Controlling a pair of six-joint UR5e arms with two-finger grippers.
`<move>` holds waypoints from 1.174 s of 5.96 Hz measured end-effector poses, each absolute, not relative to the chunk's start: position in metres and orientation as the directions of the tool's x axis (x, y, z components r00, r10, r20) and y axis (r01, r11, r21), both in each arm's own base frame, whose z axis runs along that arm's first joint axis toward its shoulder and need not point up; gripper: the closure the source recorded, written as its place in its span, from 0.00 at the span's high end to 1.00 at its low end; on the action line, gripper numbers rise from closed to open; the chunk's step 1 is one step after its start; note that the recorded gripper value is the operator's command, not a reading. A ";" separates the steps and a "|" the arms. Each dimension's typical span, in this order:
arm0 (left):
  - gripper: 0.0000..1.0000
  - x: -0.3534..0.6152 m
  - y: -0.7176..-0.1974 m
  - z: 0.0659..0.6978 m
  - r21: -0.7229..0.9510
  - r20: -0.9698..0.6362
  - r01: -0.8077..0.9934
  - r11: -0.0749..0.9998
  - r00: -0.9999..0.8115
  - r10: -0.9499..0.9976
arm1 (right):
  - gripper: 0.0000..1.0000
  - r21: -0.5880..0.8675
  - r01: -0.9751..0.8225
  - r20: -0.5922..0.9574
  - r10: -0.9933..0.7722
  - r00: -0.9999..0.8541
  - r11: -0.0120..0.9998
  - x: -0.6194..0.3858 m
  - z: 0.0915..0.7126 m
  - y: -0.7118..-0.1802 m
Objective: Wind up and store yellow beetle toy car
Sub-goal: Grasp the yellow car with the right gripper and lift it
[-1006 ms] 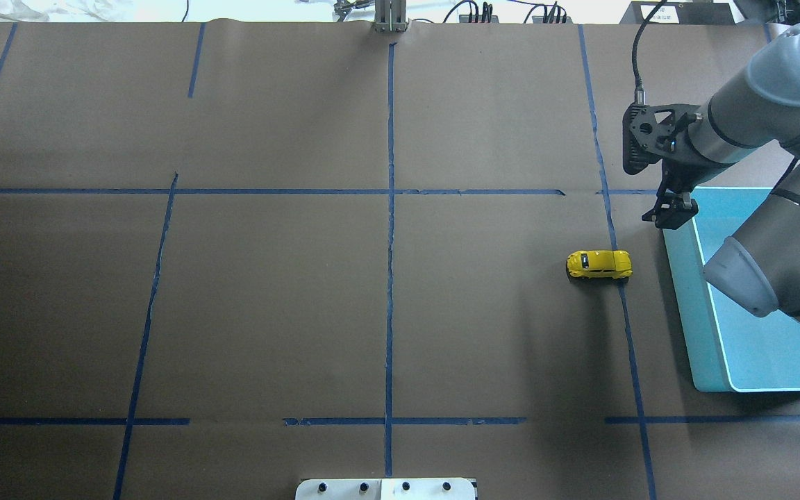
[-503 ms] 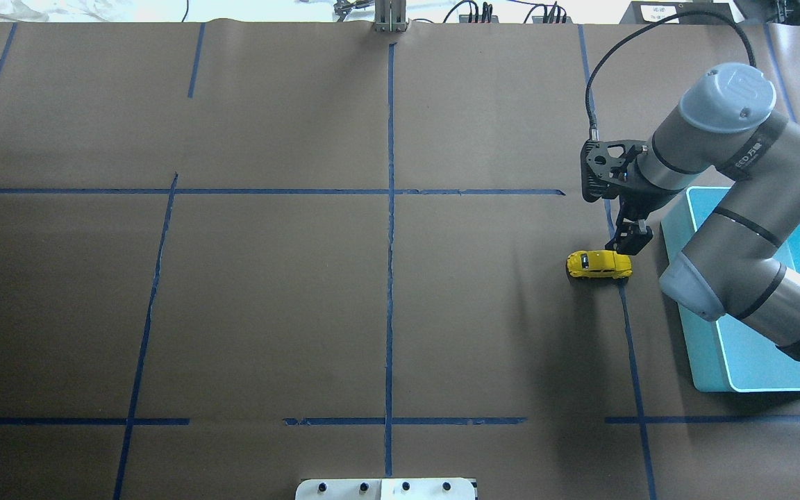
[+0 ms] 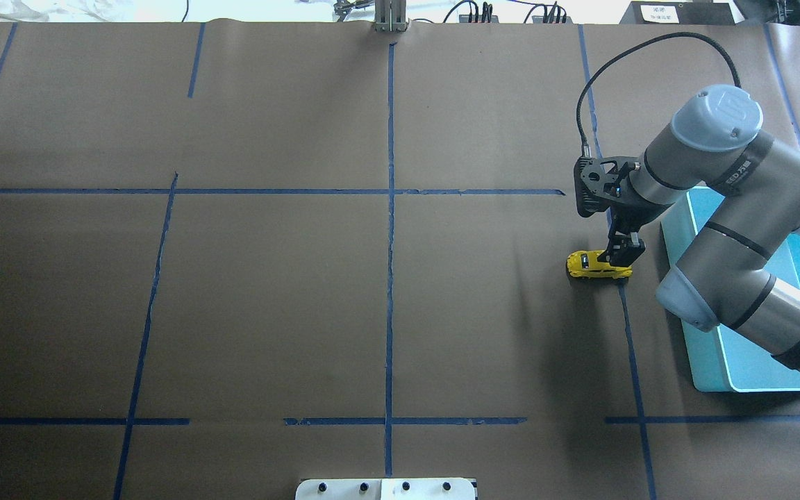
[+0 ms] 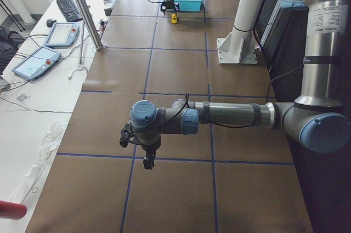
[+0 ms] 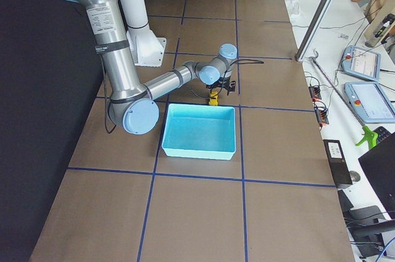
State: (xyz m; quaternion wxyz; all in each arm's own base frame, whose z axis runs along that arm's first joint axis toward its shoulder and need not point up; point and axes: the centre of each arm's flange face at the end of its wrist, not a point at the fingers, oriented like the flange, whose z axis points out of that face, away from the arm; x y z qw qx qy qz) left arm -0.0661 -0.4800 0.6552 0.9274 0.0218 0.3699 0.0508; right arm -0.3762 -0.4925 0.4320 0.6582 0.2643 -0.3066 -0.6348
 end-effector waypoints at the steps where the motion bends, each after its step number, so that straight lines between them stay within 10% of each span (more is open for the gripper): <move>1: 1.00 -0.065 -0.481 0.655 0.078 -0.685 -0.078 0.994 0.720 0.110 | 1.00 0.742 0.669 0.067 -0.998 0.002 0.051 -0.371 0.432 -0.486; 6: 1.00 -0.065 -0.483 0.654 0.082 -0.685 -0.079 0.993 0.719 0.114 | 0.96 0.726 0.687 0.057 -0.998 -0.022 0.026 -0.383 0.443 -0.469; 7: 1.00 -0.065 -0.483 0.654 0.082 -0.685 -0.079 0.993 0.719 0.114 | 0.66 0.721 0.693 0.053 -0.998 -0.025 0.021 -0.387 0.445 -0.467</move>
